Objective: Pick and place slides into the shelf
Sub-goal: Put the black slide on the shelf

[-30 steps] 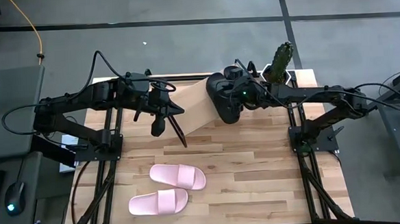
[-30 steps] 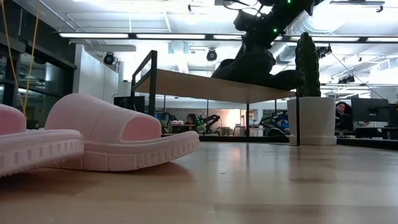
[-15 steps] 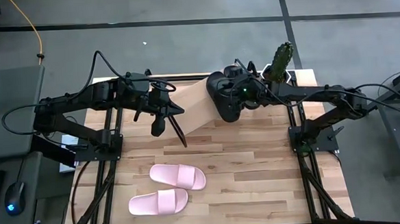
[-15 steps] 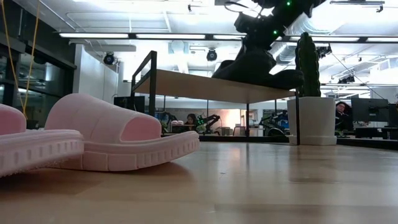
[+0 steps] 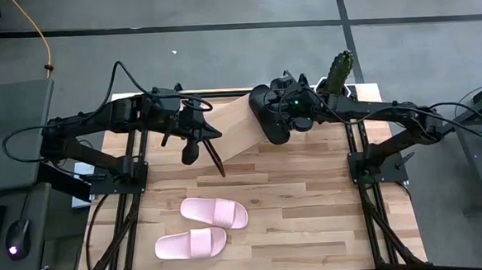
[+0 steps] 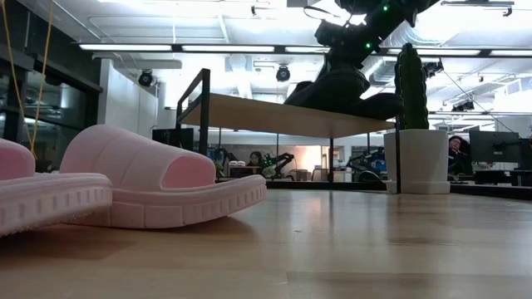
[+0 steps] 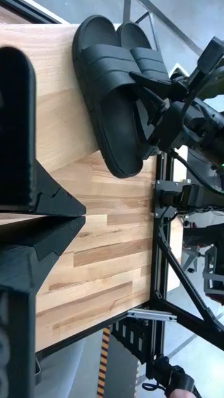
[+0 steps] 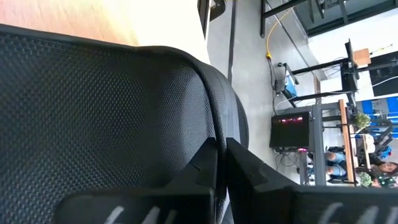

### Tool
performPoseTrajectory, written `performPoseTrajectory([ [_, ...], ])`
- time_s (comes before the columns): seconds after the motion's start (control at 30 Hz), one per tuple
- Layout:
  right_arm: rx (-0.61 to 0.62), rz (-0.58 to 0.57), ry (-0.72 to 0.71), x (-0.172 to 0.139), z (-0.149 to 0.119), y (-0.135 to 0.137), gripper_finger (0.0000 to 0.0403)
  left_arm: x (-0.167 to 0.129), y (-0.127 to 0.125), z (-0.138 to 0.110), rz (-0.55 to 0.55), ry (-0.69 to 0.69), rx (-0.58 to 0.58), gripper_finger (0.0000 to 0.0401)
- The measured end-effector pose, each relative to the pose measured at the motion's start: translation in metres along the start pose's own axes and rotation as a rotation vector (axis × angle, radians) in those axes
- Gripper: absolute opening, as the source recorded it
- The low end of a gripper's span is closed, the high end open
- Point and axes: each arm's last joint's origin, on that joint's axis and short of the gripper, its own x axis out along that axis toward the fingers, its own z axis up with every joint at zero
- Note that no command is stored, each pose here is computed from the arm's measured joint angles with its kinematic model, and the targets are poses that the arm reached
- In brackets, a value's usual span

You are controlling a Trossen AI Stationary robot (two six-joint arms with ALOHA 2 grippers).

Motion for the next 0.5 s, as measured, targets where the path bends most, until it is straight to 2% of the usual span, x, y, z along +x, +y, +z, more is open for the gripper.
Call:
performPoseTrajectory([
  [0.33,0.031,0.0,0.079,-0.0003,-0.0045,0.003,0.0003,0.0,0.0,-0.0009,0.0,0.009,-0.001,0.0001],
  [0.5,0.069,0.003,0.084,-0.0032,-0.005,0.0037,0.0029,0.0,-0.0001,-0.0008,0.0,0.009,-0.001,0.0001],
])
